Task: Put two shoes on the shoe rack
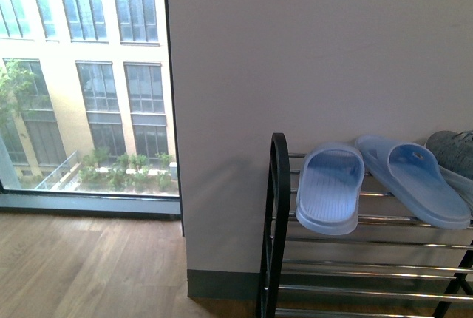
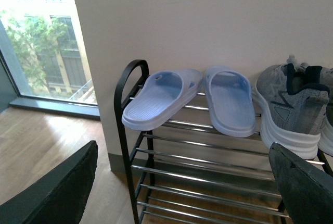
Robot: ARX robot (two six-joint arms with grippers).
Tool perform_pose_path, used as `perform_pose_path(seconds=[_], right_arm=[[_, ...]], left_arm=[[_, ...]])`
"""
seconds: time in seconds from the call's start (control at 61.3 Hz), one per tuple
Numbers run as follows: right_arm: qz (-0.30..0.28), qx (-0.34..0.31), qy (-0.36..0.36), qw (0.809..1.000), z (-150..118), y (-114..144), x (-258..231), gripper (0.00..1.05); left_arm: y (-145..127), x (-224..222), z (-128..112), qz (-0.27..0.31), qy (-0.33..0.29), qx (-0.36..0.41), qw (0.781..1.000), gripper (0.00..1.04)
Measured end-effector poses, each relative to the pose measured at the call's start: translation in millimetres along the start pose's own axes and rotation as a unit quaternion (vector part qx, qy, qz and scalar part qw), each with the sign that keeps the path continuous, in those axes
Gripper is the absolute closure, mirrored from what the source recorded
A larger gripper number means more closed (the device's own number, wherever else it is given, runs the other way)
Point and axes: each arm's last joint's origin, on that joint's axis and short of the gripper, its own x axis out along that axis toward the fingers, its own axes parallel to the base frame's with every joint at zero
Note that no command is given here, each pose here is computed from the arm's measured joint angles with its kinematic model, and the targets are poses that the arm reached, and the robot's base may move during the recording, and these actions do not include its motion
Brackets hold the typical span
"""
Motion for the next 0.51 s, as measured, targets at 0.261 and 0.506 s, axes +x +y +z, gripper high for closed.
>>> perform_pose_path(seconds=[0.261,0.506], right_arm=[[0.0,0.0,0.0,1.0,0,0,0,0.09],[0.0,0.0,0.0,1.0,0,0,0,0.09]], left_arm=[[3,-20,-7,0.009,-0.001,0.0,1.0,1.03],[3,-32,-16,0.009,-0.003,0.0,1.0,1.03]])
